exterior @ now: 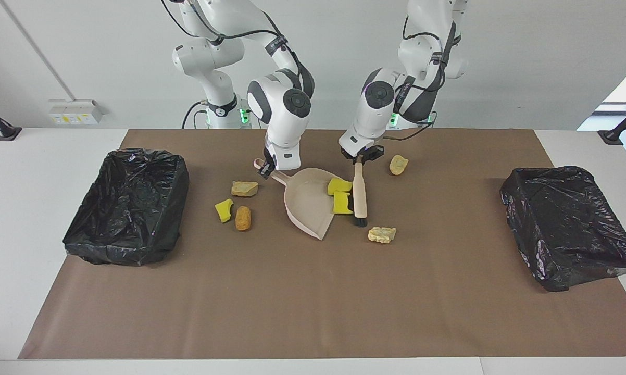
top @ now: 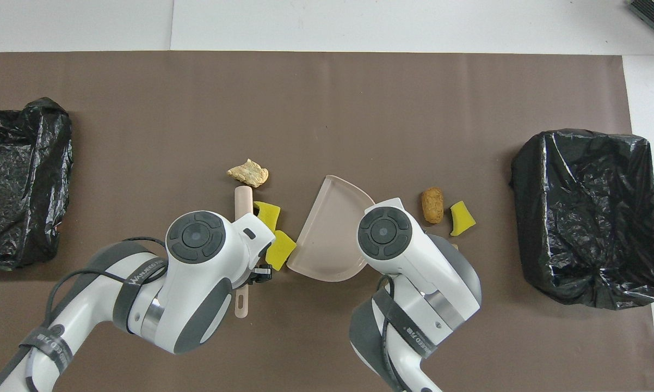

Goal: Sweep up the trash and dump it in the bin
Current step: 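Push the sponges into the dustpan with the brush in the left gripper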

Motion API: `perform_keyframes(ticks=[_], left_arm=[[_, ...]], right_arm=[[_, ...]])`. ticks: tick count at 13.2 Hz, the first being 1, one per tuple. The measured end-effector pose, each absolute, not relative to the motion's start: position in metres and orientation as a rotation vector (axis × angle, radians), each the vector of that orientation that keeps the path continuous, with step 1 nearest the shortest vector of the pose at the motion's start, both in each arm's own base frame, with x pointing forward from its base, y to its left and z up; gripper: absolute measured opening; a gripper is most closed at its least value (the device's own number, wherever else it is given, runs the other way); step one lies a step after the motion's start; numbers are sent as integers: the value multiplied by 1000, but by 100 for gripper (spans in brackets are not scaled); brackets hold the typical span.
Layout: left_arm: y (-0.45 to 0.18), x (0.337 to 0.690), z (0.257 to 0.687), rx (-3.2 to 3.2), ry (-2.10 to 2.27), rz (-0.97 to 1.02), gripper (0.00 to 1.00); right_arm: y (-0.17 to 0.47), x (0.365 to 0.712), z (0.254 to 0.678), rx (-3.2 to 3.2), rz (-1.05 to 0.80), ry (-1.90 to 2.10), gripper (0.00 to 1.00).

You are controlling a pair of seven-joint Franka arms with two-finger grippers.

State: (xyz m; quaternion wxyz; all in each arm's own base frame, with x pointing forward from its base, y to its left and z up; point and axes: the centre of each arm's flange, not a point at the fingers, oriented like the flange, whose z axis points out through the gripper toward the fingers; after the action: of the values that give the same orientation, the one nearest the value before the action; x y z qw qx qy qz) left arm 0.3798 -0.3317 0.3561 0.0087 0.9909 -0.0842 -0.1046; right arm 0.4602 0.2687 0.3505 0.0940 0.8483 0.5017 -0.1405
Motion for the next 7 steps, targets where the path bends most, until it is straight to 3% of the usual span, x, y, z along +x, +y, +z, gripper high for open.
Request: perform_keyframes(ticks=[2,7], left_arm=[[-352,373,368,3075,-317,-295,26],[-352,401,400,3048,-267,-233,26]], right_arm=[[269,460,350,2517,-417,1488,33],[268,460,350,2517,-418,1487,33]])
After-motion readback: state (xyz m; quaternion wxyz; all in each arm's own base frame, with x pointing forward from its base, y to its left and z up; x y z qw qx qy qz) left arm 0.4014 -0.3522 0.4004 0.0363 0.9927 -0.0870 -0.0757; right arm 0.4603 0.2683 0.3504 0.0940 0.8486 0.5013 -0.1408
